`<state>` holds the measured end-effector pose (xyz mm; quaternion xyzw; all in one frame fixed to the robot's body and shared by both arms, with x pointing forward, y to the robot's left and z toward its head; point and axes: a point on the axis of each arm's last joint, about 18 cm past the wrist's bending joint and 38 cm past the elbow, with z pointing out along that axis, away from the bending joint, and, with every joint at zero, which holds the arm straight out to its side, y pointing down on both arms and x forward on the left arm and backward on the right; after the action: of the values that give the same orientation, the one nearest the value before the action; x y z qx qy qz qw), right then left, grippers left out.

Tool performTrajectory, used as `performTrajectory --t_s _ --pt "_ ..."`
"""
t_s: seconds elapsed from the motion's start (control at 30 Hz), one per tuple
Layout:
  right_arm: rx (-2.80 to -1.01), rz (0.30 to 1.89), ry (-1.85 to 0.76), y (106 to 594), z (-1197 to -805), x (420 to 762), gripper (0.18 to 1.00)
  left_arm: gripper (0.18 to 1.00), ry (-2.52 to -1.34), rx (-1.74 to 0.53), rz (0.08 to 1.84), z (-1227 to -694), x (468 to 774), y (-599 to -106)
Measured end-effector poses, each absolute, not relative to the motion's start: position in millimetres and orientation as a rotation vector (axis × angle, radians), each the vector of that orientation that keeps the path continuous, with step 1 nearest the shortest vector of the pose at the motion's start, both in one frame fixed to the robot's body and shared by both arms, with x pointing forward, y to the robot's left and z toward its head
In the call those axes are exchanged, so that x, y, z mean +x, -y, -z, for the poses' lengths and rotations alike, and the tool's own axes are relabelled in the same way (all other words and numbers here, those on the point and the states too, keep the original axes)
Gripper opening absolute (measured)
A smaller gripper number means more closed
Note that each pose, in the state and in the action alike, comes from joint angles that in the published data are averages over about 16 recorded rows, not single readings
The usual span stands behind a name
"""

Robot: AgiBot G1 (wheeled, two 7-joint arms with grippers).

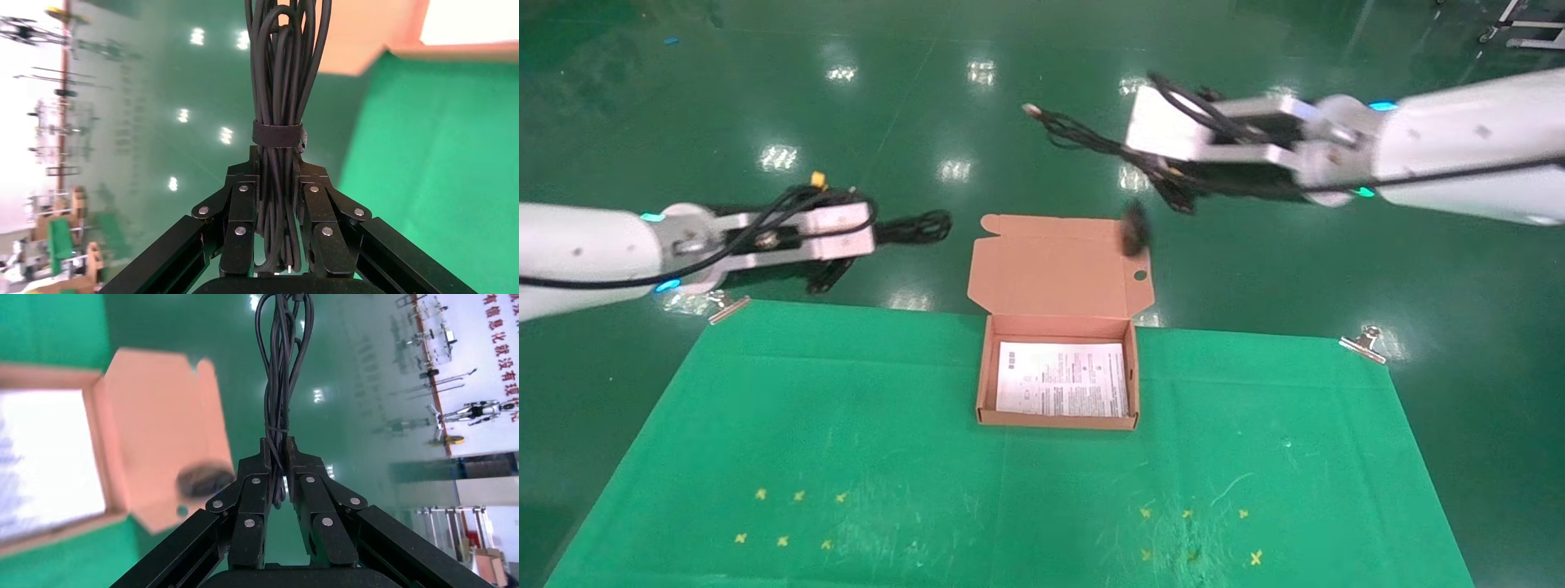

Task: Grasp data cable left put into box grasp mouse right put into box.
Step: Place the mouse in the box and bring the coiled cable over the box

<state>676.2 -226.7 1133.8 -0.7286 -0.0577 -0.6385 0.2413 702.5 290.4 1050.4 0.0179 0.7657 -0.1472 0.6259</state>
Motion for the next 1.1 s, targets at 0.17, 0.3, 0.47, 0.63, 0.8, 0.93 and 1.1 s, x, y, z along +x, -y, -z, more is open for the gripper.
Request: performTrajectory --t_s 0.17,0.3,0.47,0.63,0.8,0.93,1.1 --pt "-1.929 1.748 0.180 196 -1158 686 0.219 0.269 -1.688 0.048 0.361 -1073 705 -273" --pt "-1.903 1.751 0.200 179 -1171 690 0.219 0.269 -1.653 0.048 0.374 -1086 706 -265" --pt "-1.891 1.753 0.229 166 -1180 692 0.219 0.269 -1.634 0.043 0.383 -1093 707 -261" --pt "-1.890 1.750 0.254 158 -1180 694 0.219 0.269 -1.638 0.024 0.377 -1092 707 -266" --pt "-1.902 1.736 0.268 152 -1174 697 0.219 0.269 -1.654 -0.004 0.357 -1087 707 -276" --pt "-1.921 1.711 0.272 146 -1162 702 0.219 0.268 -1.671 -0.029 0.331 -1082 705 -286" --pt "-1.957 1.668 0.273 138 -1142 711 0.219 0.268 -1.684 -0.060 0.302 -1079 700 -296"
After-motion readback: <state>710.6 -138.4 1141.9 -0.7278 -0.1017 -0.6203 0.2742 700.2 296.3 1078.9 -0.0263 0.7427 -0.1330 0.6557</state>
